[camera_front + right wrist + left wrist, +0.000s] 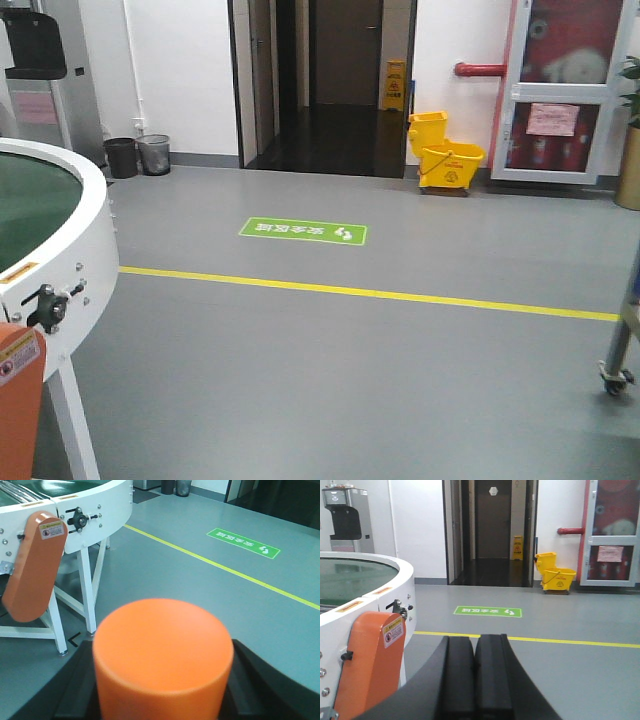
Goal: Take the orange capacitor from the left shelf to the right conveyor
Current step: 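Drive up to the round green conveyor and stop at its edge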
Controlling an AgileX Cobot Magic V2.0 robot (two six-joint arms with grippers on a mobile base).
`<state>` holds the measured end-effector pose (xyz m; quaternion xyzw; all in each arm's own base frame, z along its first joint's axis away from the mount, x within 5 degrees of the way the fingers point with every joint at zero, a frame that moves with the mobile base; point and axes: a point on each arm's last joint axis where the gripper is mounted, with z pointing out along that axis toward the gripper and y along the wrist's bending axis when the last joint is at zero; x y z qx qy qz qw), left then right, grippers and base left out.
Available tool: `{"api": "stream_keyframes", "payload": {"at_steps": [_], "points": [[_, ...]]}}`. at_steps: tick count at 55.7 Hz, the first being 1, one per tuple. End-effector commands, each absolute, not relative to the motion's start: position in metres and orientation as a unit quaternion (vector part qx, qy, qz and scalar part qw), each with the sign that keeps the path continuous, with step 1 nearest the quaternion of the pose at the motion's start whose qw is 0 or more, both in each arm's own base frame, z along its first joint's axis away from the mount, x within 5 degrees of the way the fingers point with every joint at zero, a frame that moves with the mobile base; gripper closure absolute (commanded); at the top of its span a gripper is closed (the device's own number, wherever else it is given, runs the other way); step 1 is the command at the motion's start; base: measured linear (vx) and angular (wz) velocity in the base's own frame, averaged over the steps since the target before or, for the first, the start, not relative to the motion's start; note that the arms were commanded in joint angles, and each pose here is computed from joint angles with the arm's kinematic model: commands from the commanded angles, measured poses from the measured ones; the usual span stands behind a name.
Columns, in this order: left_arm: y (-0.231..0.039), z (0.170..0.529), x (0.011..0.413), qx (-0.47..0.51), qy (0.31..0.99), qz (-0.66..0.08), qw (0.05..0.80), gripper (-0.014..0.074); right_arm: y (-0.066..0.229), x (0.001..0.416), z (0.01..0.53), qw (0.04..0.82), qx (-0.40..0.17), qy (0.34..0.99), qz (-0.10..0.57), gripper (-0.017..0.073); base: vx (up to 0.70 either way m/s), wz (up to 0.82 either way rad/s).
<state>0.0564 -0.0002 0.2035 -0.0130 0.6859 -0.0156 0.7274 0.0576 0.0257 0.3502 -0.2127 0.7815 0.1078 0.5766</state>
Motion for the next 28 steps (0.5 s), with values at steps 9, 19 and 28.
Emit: {"api": "stream_keyframes", "payload": {"at_steps": [9,19,28], "points": [[0.0001,0.2006,0.0563,-0.016,0.663,-0.019,0.748,0.06,0.0263,0.0585,0.366,0.619,-0.21,0.748,0.113,0.0216,0.37,0.19],[0.0001,0.2006,0.0563,-0.016,0.663,-0.019,0.748,0.06,0.0263,0.0585,0.366,0.619,-0.21,0.748,0.113,0.0216,0.28,0.39],[0.0001,0.2006,0.0563,-0.016,0.663,-0.019,0.748,0.06,0.0263,0.0585,0.366,0.619,-0.21,0.748,0.113,0.0216,0.23,0.47]]}}
